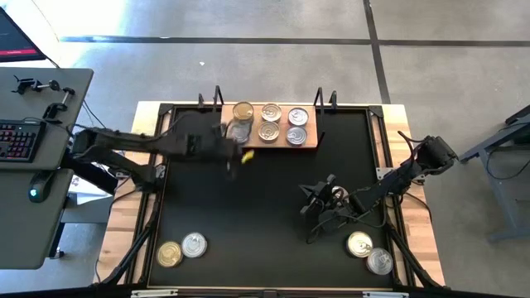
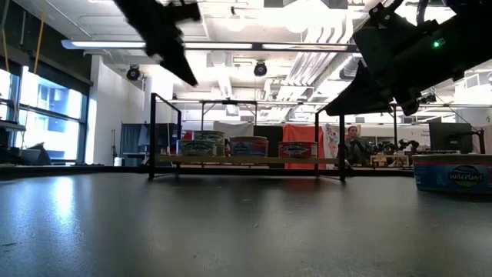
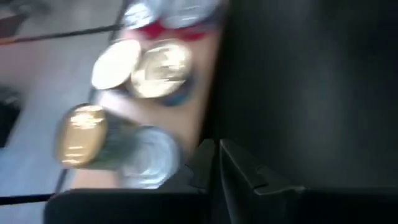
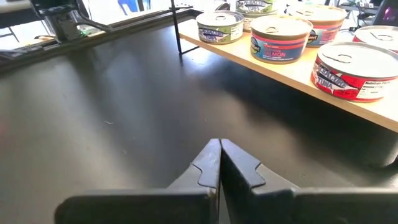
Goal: Stack canned seafood by type on shelf
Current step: Stack the blue-pink tuna can on top of other blue-pink tuna can on the shelf
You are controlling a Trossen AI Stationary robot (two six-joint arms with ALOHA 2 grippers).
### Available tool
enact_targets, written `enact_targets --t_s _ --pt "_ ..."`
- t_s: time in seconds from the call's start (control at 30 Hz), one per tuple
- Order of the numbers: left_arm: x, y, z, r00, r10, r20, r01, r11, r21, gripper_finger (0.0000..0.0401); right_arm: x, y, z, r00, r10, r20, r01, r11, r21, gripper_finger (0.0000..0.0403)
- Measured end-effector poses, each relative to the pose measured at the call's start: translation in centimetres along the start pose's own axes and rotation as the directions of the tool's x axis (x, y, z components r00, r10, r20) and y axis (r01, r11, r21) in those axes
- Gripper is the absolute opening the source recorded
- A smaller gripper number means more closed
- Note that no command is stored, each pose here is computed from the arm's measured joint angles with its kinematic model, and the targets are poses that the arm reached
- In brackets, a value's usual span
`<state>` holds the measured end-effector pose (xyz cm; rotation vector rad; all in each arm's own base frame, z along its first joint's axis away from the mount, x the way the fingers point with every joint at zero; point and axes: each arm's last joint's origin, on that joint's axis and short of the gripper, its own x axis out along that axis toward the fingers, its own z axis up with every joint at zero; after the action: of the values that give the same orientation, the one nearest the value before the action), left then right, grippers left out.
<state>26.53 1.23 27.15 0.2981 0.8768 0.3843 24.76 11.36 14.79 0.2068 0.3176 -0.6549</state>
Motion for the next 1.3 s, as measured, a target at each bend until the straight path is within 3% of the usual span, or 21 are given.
enact_targets --t_s 0.27,0.47,0.63,0.83,1.0,1.3 --pt "-6.1 -8.6 -2.6 0.968 -0.251 -0.005 0.25 0.966 0.062 0.0003 0.0 0.0 0.0 1.0 -0.002 0.004 0.002 1.0 0.002 0.0" --pt "-9.3 -12.2 -4.7 0.943 -0.331 -0.018 0.33 0.943 -0.036 0.0001 0.0 0.1 0.1 1.0 -0.002 0.011 0.002 1.0 0.007 0.0" --pt "-10.8 -13.6 -6.1 0.951 -0.307 -0.012 0.304 0.944 -0.128 0.0001 0.0 0.1 0.1 1.0 0.002 0.01 -0.002 1.0 0.012 0.0" --pt "-11.0 -14.3 -7.5 0.986 -0.167 -0.014 0.158 0.956 -0.249 0.0001 0.1 0.0 0.1 1.0 -0.007 0.007 0.007 1.0 -0.004 0.0" --pt "-10.6 -14.5 -7.9 0.99 -0.129 -0.051 0.106 0.944 -0.314 0.0022 0.6 -0.3 0.3 0.999 -0.031 0.014 0.031 0.999 -0.02 0.0" --pt "-9.3 -16.0 -7.8 1.0 -0.01 0.029 0.017 0.968 -0.252 0.0086 1.2 -0.4 0.5 1.0 -0.004 -0.022 0.003 0.998 -0.058 0.0"
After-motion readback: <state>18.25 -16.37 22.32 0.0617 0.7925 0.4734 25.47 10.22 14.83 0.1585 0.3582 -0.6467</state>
